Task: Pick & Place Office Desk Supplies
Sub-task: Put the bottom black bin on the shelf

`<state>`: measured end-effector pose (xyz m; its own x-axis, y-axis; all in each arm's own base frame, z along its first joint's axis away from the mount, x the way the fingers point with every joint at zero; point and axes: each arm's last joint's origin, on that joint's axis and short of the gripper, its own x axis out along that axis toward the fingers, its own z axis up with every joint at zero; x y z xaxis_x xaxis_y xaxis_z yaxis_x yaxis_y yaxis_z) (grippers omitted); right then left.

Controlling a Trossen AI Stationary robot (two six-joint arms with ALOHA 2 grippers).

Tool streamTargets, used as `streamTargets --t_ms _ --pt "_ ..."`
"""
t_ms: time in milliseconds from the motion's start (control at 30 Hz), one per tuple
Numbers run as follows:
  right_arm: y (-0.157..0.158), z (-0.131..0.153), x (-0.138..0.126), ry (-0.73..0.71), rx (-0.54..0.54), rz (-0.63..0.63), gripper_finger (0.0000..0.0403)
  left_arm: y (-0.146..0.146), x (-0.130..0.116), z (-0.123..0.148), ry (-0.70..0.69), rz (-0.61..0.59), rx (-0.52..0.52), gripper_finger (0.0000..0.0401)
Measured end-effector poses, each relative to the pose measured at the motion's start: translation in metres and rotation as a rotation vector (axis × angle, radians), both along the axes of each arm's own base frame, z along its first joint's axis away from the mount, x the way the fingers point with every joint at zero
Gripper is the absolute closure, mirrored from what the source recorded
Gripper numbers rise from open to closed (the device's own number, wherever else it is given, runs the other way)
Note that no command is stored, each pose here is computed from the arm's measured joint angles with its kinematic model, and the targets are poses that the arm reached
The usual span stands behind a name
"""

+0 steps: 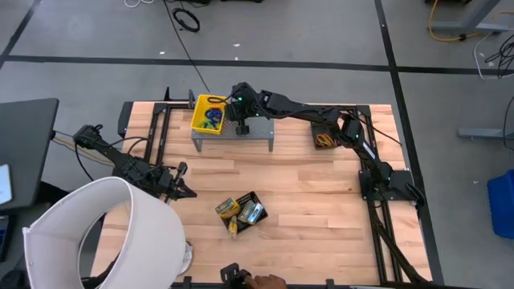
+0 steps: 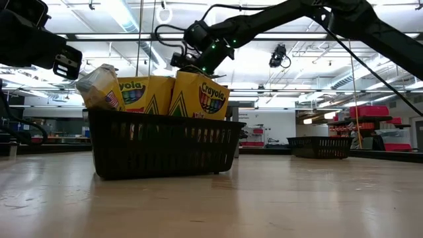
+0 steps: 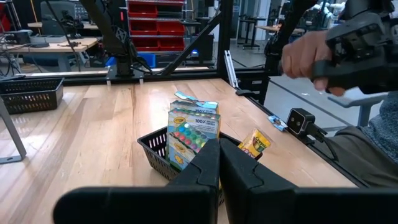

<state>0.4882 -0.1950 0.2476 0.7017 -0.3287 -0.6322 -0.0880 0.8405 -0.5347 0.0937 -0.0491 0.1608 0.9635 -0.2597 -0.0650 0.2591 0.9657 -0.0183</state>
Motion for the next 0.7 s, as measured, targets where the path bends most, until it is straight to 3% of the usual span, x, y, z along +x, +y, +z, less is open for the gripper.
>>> streamTargets --t_ms 200,367,467,533,700 --pt "0.026 0.009 -0.016 0.216 -0.036 -0.066 0.0403 0.0 0.0 0.0 0.002 0.0 0.001 0.0393" --pt "0.08 0.03 -0.032 0.372 0.01 0.052 0.0403 0.0 0.0 -0.001 0.006 0.002 0.004 0.0393" --pt "0.116 0.041 -0.041 0.42 0.113 0.153 0.0403 0.0 0.0 -0.001 0.009 0.014 0.01 0.0393" --pt "0.142 0.041 -0.045 0.474 0.181 0.215 0.0403 0.0 0.001 -0.002 0.012 0.014 0.024 0.0393" --pt "0.205 0.035 -0.056 0.632 0.216 0.297 0.0403 0.0 0.001 -0.003 0.02 0.015 0.038 0.0393"
